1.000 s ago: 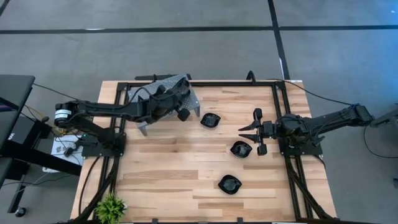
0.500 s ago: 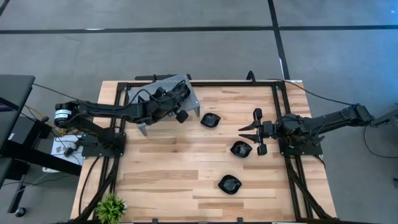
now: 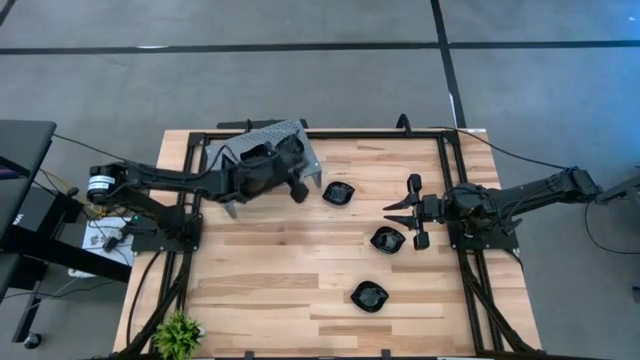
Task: Pick & Place Mini shaped plates
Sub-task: Stack the black leaf plate on top of the black leaf plate on the shelf
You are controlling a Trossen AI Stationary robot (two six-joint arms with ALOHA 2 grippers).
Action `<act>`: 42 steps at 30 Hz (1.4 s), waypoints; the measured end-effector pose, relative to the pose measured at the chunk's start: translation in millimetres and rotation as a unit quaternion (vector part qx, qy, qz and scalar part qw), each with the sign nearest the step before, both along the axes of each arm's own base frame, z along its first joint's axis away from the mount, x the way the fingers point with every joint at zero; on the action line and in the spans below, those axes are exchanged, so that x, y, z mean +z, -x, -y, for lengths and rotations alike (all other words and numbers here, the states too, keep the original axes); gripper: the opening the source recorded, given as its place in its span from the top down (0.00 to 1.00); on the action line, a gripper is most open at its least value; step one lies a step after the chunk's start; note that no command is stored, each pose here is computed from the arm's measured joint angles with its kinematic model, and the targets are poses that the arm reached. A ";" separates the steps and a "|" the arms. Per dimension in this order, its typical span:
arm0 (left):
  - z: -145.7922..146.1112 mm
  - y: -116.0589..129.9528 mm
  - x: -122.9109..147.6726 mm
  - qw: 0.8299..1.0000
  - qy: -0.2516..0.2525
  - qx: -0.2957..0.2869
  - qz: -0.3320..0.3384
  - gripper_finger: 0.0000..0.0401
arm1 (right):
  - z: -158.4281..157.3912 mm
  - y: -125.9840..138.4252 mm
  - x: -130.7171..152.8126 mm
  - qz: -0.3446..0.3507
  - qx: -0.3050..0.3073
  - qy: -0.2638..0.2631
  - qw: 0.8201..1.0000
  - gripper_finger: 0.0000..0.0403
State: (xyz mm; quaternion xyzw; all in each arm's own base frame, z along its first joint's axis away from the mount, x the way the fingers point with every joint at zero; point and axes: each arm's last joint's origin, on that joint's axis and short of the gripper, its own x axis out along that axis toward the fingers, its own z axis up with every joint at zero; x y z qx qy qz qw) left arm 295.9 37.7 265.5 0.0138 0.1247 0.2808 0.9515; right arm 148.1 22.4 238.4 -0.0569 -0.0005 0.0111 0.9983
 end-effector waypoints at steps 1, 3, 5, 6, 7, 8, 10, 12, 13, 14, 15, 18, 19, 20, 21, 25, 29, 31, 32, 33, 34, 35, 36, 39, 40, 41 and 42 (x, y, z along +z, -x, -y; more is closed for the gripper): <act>6.8 -2.0 1.9 0.999 0.007 -0.039 0.011 0.81 | 0.0 0.0 0.0 0.000 0.000 0.000 1.000 0.80; 22.7 -6.1 1.4 0.994 0.019 -0.105 0.019 0.82 | 0.0 0.0 0.0 0.000 0.000 0.004 1.000 0.80; 40.6 -9.9 -4.3 0.989 0.029 -0.148 0.011 0.82 | -0.1 0.0 0.1 0.001 0.000 0.020 1.000 0.80; 50.1 -12.7 -8.3 0.986 0.033 -0.164 0.008 0.83 | 0.0 0.0 0.2 0.002 0.000 0.028 1.000 0.80; 59.4 -15.9 -13.6 0.983 0.034 -0.179 0.003 0.83 | 0.0 0.0 0.3 0.002 0.000 0.034 0.999 0.80; 68.5 -20.1 -19.5 0.981 0.034 -0.192 0.003 0.83 | 0.0 0.0 0.4 0.003 0.000 0.038 0.999 0.80; 84.0 -29.8 -33.0 0.976 0.026 -0.215 0.006 0.84 | 0.0 0.0 1.2 0.007 0.000 0.038 0.999 0.80; 95.0 -40.0 -47.8 0.972 0.008 -0.233 0.009 0.83 | 0.0 0.0 2.1 0.012 0.000 0.038 0.999 0.80; 97.9 -45.4 -54.6 0.972 -0.005 -0.235 -0.001 0.82 | 0.0 0.0 2.9 0.016 -0.001 0.037 0.999 0.80; 99.3 -50.9 -60.9 0.972 -0.018 -0.232 -0.014 0.81 | 0.0 0.0 3.9 0.021 -0.001 0.036 0.999 0.80; 99.1 -55.9 -66.8 0.973 -0.031 -0.225 -0.027 0.80 | 0.0 0.1 4.5 0.024 -0.001 0.035 0.999 0.80; 92.9 -71.7 -83.7 0.973 -0.054 -0.216 -0.057 0.75 | 0.0 0.1 4.5 0.024 -0.001 0.035 0.999 0.80; 89.0 -75.4 -89.5 0.973 -0.062 -0.212 -0.068 0.72 | 0.0 0.1 4.4 0.024 -0.001 0.035 0.999 0.80; 83.7 -78.0 -96.2 0.973 -0.067 -0.207 -0.082 0.70 | 0.0 0.1 4.5 0.024 -0.001 0.036 0.999 0.80; 77.2 -81.5 -102.8 0.973 -0.067 -0.200 -0.090 0.68 | 0.0 0.1 4.6 0.024 -0.001 0.036 0.999 0.80; 45.5 -86.4 -125.6 0.978 -0.059 -0.159 -0.124 0.60 | 0.0 0.0 4.4 0.023 -0.001 0.036 0.999 0.80; 24.1 -87.5 -146.3 0.978 -0.051 -0.133 -0.154 0.57 | 0.0 0.0 4.1 0.022 -0.001 0.036 0.999 0.80; 19.6 -87.7 -154.3 0.977 -0.048 -0.128 -0.164 0.58 | 0.0 0.1 4.3 0.023 -0.001 0.036 0.999 0.80; 18.0 -87.7 -158.3 0.976 -0.046 -0.127 -0.169 0.58 | 0.0 0.1 4.1 0.022 -0.001 0.036 0.999 0.80; 16.9 -87.7 -162.2 0.976 -0.045 -0.125 -0.175 0.59 | 0.0 0.1 3.8 0.020 -0.001 0.036 0.999 0.80; 16.1 -87.6 -165.6 0.975 -0.044 -0.125 -0.180 0.59 | 0.0 0.0 3.4 0.018 -0.001 0.037 0.999 0.80; 15.6 -87.5 -168.3 0.974 -0.043 -0.124 -0.184 0.60 | 0.0 0.0 2.9 0.016 0.000 0.037 0.999 0.80; 14.9 -87.5 -170.2 0.974 -0.043 -0.123 -0.186 0.61 | 0.0 0.0 2.6 0.014 -0.001 0.037 0.999 0.80; 14.0 -87.5 -170.4 0.974 -0.043 -0.122 -0.186 0.63 | 0.0 0.0 2.3 0.013 0.000 0.037 0.999 0.80; 12.6 -87.5 -170.1 0.974 -0.046 -0.122 -0.186 0.63 | 0.0 0.0 2.2 0.013 0.000 0.037 0.999 0.80; 11.6 -87.3 -169.6 0.973 -0.048 -0.122 -0.188 0.64 | 0.0 0.0 2.3 0.013 0.000 0.037 0.999 0.80; 10.8 -87.1 -169.1 0.973 -0.048 -0.121 -0.189 0.66 | 0.0 0.0 2.3 0.013 0.000 0.037 0.999 0.80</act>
